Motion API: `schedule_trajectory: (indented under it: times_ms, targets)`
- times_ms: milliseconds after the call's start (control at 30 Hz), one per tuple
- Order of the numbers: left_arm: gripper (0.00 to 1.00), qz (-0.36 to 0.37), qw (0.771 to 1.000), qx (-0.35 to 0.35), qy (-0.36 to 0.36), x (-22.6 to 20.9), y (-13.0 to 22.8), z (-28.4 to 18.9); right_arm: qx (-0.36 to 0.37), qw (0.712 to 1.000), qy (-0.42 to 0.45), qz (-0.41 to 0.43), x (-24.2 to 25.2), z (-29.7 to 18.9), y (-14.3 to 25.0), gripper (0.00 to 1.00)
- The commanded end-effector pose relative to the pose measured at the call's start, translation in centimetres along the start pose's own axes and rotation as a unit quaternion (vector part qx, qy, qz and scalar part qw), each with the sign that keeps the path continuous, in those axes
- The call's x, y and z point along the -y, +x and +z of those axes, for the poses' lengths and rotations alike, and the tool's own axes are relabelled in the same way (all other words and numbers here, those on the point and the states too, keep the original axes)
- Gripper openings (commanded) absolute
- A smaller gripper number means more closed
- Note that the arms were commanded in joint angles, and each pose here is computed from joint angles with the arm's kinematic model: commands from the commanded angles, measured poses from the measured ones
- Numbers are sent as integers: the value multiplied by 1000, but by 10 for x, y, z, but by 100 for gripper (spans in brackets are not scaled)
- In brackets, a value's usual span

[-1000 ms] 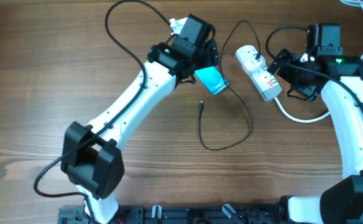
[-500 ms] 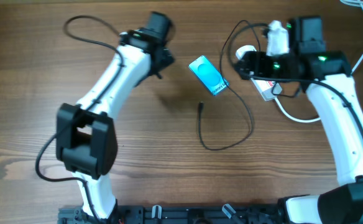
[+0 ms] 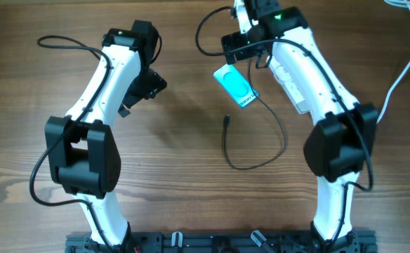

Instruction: Plug charger to phone and switch on socket

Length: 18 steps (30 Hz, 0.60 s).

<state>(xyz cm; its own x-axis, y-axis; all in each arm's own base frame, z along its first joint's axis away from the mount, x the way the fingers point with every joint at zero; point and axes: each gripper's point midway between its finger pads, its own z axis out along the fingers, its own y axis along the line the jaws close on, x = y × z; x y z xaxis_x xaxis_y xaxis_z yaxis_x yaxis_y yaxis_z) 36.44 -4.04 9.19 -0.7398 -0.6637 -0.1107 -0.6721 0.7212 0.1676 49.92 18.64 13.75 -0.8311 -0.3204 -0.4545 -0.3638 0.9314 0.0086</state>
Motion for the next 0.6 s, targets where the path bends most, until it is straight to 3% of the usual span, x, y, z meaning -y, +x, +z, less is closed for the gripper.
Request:
schedule_trajectory:
  times_ms: [0, 167, 333, 567]
  targets:
    - [100, -12, 1000, 11, 5, -5, -3, -12, -14, 1000, 8, -23, 2, 28, 3, 98]
    - [100, -11, 1000, 9, 2, -6, -2, -12, -61, 995, -2, -73, -23, 69, 28, 97]
    - [100, -11, 1000, 9, 1, -6, -2, -12, -90, 992, 66, -65, -16, 94, 44, 97]
    - [100, -11, 1000, 9, 2, -6, -2, -12, -132, 988, 33, -72, -24, 121, 71, 98]
